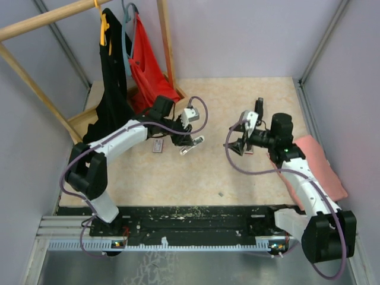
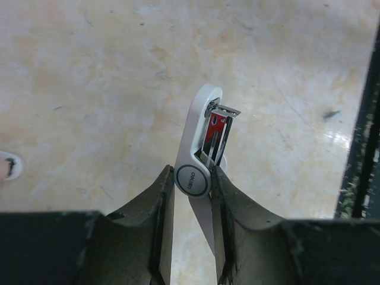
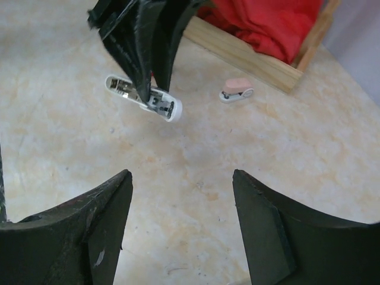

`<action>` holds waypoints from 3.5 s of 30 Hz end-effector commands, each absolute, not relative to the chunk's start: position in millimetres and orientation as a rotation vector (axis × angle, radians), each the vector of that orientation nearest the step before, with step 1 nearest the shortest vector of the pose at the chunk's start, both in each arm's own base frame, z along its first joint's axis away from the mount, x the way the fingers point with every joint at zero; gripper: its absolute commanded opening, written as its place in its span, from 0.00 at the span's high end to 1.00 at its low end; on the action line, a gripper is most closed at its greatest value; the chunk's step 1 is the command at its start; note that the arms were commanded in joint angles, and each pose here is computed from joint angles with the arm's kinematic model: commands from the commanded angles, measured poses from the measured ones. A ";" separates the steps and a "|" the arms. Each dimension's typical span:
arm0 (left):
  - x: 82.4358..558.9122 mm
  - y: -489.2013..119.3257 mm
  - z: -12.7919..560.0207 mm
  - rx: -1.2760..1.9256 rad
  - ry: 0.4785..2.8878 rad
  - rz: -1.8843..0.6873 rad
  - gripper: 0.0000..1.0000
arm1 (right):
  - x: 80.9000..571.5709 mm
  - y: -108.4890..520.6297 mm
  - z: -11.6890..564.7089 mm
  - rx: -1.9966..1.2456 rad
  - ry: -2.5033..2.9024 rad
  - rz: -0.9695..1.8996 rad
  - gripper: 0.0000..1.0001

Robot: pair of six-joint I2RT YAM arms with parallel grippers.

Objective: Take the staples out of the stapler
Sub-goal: Place the stapler at the center of the board.

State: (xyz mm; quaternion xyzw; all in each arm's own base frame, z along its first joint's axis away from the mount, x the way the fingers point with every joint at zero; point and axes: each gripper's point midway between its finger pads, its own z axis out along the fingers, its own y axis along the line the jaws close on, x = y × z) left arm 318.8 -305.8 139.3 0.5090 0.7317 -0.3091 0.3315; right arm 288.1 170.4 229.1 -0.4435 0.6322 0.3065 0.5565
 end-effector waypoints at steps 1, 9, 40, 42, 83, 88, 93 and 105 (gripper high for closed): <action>281.8 -317.2 168.6 1.429 1.820 -1.053 1.00 | 257.4 189.4 216.4 -1.391 1.163 0.570 0.32; 258.6 -323.3 147.3 1.492 1.885 -1.289 1.00 | 241.9 215.3 184.8 -1.694 0.956 0.382 0.31; 228.7 -340.9 124.1 1.642 1.908 -1.309 1.00 | 230.1 279.4 144.8 -1.779 1.015 0.485 0.40; 226.5 -341.4 125.0 1.651 1.901 -1.312 1.00 | 227.8 279.3 142.0 -1.787 1.022 0.501 0.44; 210.2 -343.4 130.3 1.722 1.859 -1.382 0.87 | 208.6 284.4 131.6 -1.828 1.014 0.586 0.92; 212.4 -342.4 133.0 1.731 1.850 -1.367 0.66 | 207.8 285.0 135.1 -1.813 1.019 0.594 1.00; 216.3 -339.7 135.3 1.727 1.853 -1.345 0.33 | 210.4 285.2 137.6 -1.782 1.049 0.594 1.00; 253.4 -313.9 172.0 1.626 1.831 -1.176 0.00 | 237.8 283.1 152.9 -1.590 1.193 0.526 1.00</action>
